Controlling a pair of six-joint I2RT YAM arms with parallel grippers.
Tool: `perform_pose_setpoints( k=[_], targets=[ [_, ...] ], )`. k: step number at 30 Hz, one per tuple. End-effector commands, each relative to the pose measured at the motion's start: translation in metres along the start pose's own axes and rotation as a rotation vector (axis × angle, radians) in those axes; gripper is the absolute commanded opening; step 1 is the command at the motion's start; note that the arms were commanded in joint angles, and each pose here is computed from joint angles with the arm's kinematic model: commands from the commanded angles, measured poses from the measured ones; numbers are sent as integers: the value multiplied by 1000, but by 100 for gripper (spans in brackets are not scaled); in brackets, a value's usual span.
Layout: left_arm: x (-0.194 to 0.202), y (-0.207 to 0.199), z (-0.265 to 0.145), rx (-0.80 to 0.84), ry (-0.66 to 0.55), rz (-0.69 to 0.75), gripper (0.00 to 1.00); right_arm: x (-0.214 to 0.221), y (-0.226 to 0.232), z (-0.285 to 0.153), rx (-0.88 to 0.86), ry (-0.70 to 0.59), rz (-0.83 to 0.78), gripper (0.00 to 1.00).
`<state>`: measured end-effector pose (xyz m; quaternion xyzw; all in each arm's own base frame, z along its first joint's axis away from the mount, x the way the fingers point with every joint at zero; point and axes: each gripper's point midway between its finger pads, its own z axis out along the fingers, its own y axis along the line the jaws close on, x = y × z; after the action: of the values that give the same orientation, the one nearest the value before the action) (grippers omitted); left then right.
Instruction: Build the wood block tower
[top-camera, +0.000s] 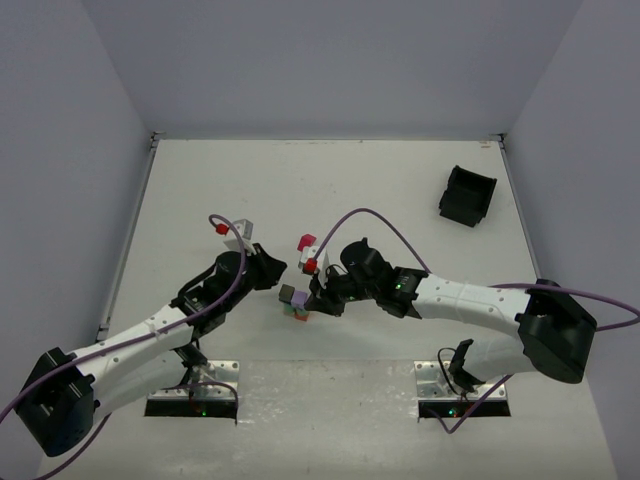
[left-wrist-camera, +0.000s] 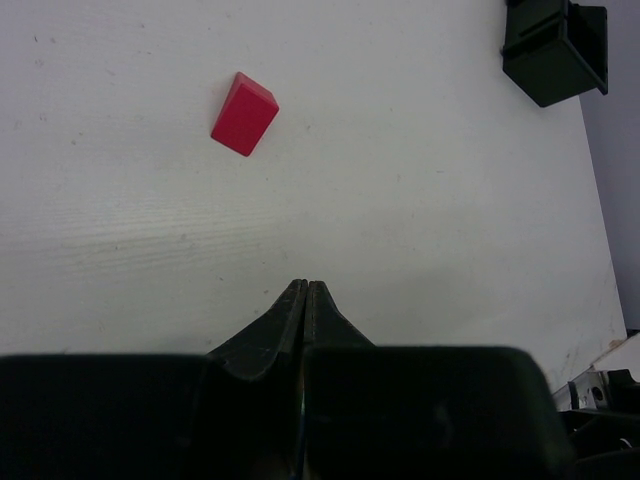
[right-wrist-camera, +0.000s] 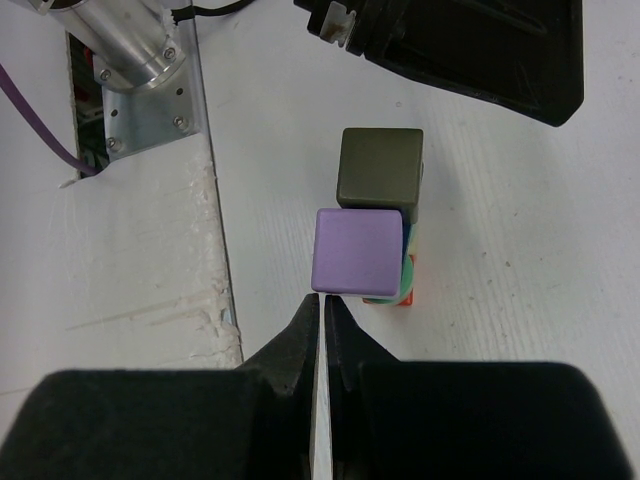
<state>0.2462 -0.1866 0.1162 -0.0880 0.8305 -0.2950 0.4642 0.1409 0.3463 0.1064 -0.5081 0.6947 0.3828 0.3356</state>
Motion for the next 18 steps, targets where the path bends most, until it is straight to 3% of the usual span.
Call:
perform_pose_setpoints(
  k=[1,18],
  targets=[
    [-6,-14,-2,51,-19,4,0,-32,1,0,-2,-79,-52,4],
    [-1,-23,-3,91,-3,12,0,-32,2,-2,3,-83,-46,4]
  ],
)
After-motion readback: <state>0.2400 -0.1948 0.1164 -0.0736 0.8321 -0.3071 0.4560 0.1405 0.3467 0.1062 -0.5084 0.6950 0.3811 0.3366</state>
